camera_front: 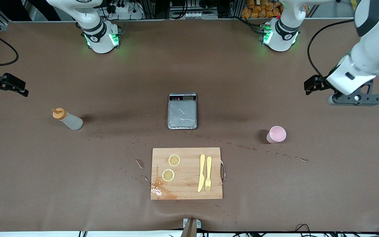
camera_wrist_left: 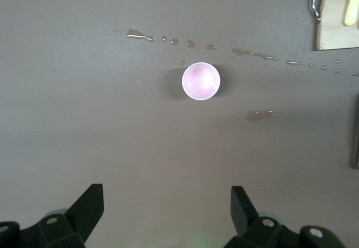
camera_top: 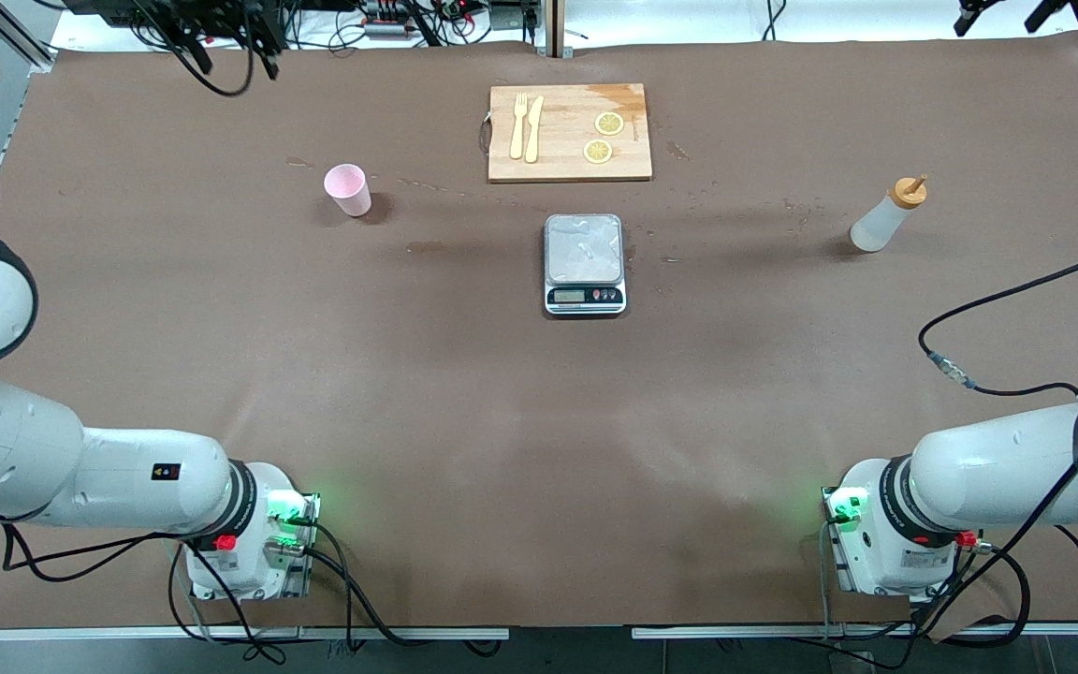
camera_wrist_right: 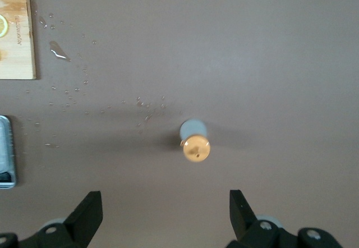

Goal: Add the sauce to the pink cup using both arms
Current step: 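Reach the left gripper down to the pink cup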

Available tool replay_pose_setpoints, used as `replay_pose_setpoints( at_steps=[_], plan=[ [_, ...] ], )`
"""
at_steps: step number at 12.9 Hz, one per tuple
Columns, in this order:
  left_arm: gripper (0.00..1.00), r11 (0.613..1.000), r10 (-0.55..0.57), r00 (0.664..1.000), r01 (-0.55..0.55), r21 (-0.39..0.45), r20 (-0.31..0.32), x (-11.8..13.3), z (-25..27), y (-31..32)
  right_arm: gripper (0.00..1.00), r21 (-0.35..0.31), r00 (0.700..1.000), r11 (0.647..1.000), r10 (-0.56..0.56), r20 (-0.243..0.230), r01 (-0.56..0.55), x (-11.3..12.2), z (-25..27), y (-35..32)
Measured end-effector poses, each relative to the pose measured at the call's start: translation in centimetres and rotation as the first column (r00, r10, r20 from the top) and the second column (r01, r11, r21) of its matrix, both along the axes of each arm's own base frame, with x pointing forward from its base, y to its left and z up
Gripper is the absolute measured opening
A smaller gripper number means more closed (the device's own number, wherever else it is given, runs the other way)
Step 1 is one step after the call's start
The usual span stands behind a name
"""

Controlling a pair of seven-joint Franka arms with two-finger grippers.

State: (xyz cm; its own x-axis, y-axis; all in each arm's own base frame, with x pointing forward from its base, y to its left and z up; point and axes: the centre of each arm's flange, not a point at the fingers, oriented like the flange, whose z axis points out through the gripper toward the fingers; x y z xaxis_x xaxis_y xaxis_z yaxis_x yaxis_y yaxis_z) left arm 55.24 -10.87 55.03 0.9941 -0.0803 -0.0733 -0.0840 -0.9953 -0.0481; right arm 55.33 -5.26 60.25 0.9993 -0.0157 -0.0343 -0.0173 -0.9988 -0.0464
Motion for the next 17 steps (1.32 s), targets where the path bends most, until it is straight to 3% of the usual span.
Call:
replay_pose_setpoints(
  at_steps=[2, 5, 7, 9, 14, 15, 17],
  plan=[
    [1.00, 1.000, -0.013, 0.999, 0.013, -0.008, 0.029, 0.3, -3.6, -0.6, 1.00, 0.076, 0.995, 0.993, -0.092, -0.043, 0.095, -0.6, -1.2, -4.0],
    [1.00, 1.000, -0.018, 0.998, 0.019, -0.022, 0.067, 0.7, -9.4, -0.6, 1.00, 0.109, 0.984, 0.980, -0.154, -0.095, 0.164, -0.8, -2.9, -6.8],
    [1.00, 0.999, -0.015, 0.998, 0.017, -0.034, 0.069, 1.6, -13.2, -0.5, 1.00, 0.145, 0.946, 0.943, -0.274, -0.173, 0.299, -1.0, -4.5, -8.0],
    [1.00, 0.999, -0.010, 0.999, 0.012, -0.044, 0.053, 2.7, -16.7, -0.3, 1.00, 0.153, 0.862, 0.867, -0.421, -0.282, 0.474, -1.4, -7.1, -10.4],
    [1.00, 0.998, 0.020, 0.999, -0.018, -0.054, 0.028, 3.9, -21.0, 1.7, 1.00, 0.165, 0.662, 0.681, -0.577, -0.479, 0.713, -2.3, -13.8, -17.3],
    [1.00, 0.998, 0.022, 0.999, -0.020, -0.057, 0.029, 4.2, -21.9, 1.8, 1.00, 0.159, 0.613, 0.634, -0.604, -0.509, 0.757, -2.4, -14.8, -18.3],
    [1.00, 0.998, 0.015, 0.999, -0.013, -0.065, 0.033, 4.6, -23.9, 1.7, 1.00, 0.105, 0.489, 0.530, -0.664, -0.566, 0.842, -2.5, -16.9, -19.5]
  ],
)
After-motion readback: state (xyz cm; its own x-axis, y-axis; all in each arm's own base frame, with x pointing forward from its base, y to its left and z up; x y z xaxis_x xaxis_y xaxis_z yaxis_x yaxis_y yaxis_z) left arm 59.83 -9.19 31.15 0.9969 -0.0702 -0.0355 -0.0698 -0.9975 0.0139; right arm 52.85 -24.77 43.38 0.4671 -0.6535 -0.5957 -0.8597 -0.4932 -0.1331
